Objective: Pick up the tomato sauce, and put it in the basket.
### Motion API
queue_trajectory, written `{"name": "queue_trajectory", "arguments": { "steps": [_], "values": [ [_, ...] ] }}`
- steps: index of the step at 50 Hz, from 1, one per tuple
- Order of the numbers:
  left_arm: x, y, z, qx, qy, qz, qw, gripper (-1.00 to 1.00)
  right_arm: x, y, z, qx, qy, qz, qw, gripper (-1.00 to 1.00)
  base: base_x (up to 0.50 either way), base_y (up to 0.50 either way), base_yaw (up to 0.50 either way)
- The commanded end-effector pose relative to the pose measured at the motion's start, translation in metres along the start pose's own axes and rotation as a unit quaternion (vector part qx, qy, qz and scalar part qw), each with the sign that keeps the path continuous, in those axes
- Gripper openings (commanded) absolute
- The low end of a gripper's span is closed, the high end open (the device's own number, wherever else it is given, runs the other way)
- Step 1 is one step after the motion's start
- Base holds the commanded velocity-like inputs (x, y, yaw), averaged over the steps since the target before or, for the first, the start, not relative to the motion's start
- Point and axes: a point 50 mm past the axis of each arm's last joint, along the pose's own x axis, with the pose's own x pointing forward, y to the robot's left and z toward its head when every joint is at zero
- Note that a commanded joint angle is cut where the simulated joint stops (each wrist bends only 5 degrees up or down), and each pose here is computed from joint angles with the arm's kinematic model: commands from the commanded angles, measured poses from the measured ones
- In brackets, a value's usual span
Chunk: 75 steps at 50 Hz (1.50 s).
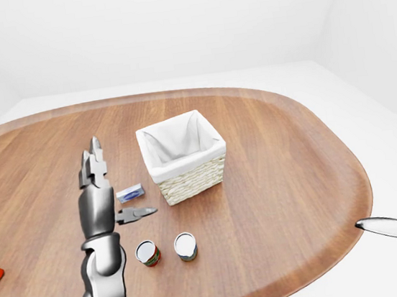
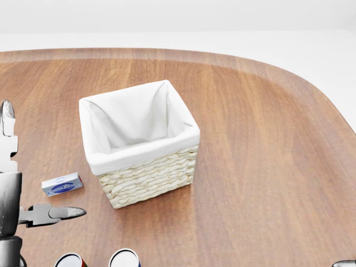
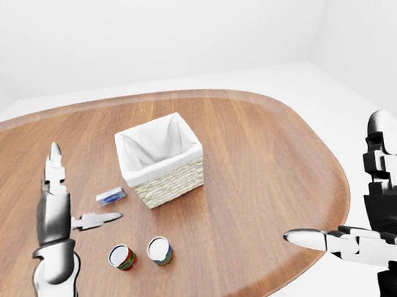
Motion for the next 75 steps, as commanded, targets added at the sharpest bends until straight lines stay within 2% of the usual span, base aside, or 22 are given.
{"name": "queue_trajectory", "arguments": {
  "steps": [1,4,5,8,10,13,14,16,24,30,35,36,46,55,62,64,68,75],
  "values": [
    [-0.016,-0.033,-0.019,0.103,0.023,-0.096,0.99,1.0,0.0,0.0,0.0,0.0,0.001,0.0,1.0,1.0,0.0,0.0,0.0],
    [-0.019,-0.038,-0.025,0.124,0.032,-0.109,0.986,1.0,0.0,0.0,0.0,-0.001,0.002,0.0,1.0,1.0,0.0,0.0,0.0],
    [-0.025,-0.047,-0.035,0.146,0.045,-0.149,0.977,1.0,0.0,0.0,0.0,0.0,0.0,0.0,1.0,1.0,0.0,0.0,0.0],
    [-0.037,-0.059,-0.044,0.148,0.065,-0.199,0.967,1.0,0.0,0.0,0.0,0.001,-0.001,0.0,1.0,1.0,0.0,0.0,0.0],
    [-0.049,-0.067,-0.052,0.183,0.068,-0.226,0.954,1.0,0.0,0.0,0.0,0.001,0.0,0.0,1.0,1.0,0.0,0.0,0.0],
    [-0.049,-0.066,-0.054,0.199,0.068,-0.226,0.951,1.0,0.0,0.0,0.0,0.0,0.0,0.0,1.0,1.0,0.0,0.0,0.0],
    [-0.05,-0.066,-0.055,0.187,0.076,-0.235,0.951,1.0,0.0,0.0,0.0,0.001,-0.001,0.0,1.0,1.0,0.0,0.0,0.0],
    [-0.054,-0.067,-0.056,0.197,0.076,-0.242,0.947,1.0,0.0,0.0,0.0,0.001,-0.002,0.0,1.0,1.0,0.0,0.0,0.0],
    [-0.07,-0.074,-0.068,0.232,0.087,-0.285,0.926,1.0,0.0,0.0,0.0,0.002,-0.003,-0.001,1.0,1.0,0.0,0.0,0.0],
    [-0.075,-0.076,-0.071,0.234,0.094,-0.297,0.921,1.0,0.0,0.0,0.0,0.003,-0.005,-0.001,1.0,1.0,0.0,0.0,0.0],
    [-0.084,-0.08,-0.078,0.254,0.098,-0.318,0.908,1.0,0.0,0.0,0.0,0.003,-0.005,-0.001,1.0,1.0,0.0,0.0,0.0],
    [-0.087,-0.081,-0.08,0.263,0.098,-0.328,0.902,1.0,0.0,0.0,0.0,0.003,-0.005,-0.001,1.0,1.0,0.0,0.0,0.0],
    [-0.093,-0.088,-0.093,0.298,0.098,-0.341,0.886,1.0,-0.001,0.001,-0.001,0.003,-0.004,-0.001,1.0,1.0,0.0,0.0,0.0],
    [-0.096,-0.089,-0.095,0.295,0.103,-0.353,0.882,1.0,-0.001,0.001,-0.001,0.003,-0.004,-0.001,1.0,1.0,0.0,0.0,0.0],
    [-0.093,-0.094,-0.104,0.329,0.088,-0.347,0.874,1.0,0.0,0.001,0.0,0.002,-0.004,0.0,1.0,1.0,0.0,0.0,0.0],
    [-0.094,-0.095,-0.104,0.323,0.092,-0.352,0.874,1.0,0.0,0.001,0.0,0.003,-0.006,0.0,1.0,1.0,0.0,0.0,0.0],
    [-0.091,-0.099,-0.111,0.342,0.086,-0.347,0.869,1.0,0.001,0.001,0.001,0.005,-0.009,0.001,1.0,1.0,0.0,0.0,0.0],
    [-0.088,-0.099,-0.114,0.345,0.086,-0.344,0.869,1.0,0.001,0.001,0.001,0.004,-0.007,0.001,1.0,1.0,0.0,0.0,0.0]
  ]
}}
